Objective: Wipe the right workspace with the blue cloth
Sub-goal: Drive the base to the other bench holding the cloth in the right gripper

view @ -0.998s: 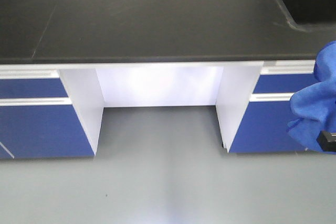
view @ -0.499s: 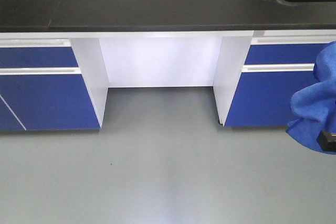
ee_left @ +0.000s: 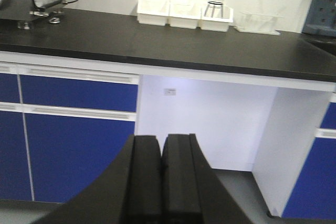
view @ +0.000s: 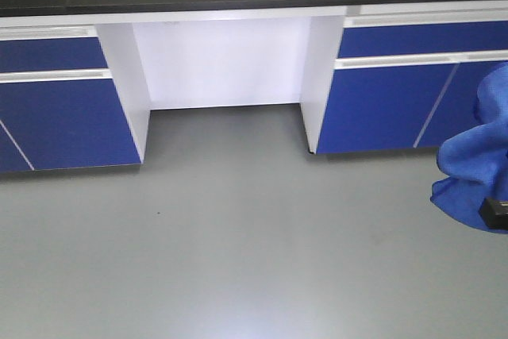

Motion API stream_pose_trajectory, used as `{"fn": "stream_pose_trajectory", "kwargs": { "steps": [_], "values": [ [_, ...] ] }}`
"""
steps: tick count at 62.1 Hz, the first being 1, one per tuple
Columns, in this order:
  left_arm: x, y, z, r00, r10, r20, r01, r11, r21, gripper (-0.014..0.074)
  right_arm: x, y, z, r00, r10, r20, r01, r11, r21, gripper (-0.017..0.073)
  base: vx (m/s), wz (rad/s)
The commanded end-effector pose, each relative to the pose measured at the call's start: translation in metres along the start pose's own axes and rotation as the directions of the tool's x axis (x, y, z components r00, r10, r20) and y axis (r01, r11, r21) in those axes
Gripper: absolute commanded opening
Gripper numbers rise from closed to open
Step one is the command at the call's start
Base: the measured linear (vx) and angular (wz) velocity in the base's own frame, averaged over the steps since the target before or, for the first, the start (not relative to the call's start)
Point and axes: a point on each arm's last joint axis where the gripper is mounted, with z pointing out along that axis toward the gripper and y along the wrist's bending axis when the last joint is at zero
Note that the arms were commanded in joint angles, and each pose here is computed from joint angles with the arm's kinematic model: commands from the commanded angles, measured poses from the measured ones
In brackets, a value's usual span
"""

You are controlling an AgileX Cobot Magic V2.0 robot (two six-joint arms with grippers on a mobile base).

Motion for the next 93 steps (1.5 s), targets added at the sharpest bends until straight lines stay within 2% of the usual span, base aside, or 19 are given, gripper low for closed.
{"fn": "stream_pose_trajectory", "kwargs": {
  "steps": [1, 24, 93],
  "values": [
    [0.0019, -0.0005, 0.0005, 0.998, -0.009, 0.067, 0.008, 1.000, 0.017, -0.0006, -0.0101, 0.0009, -0.0007, 0.999, -0.019, 0.033, 0.019, 1.000, -0.012, -0.0008, -0.25, -0.28],
    [0.0019, -0.0005, 0.0005, 0.998, -0.009, 0.067, 0.008, 1.000, 0.017, -0.0006, -0.0101, 0.0009, -0.0007, 0.999, -0.018, 0.033, 0.018, 1.000, -0.012, -0.0008, -0.21, -0.51],
    [0.0019, -0.0005, 0.0005, 0.998, -0.009, 0.067, 0.008, 1.000, 0.017, -0.0006, -0.0101, 0.0009, -0.0007, 0.999, -0.018, 0.033, 0.018, 1.000, -0.012, -0.0008, -0.11, -0.78]
  ]
}}
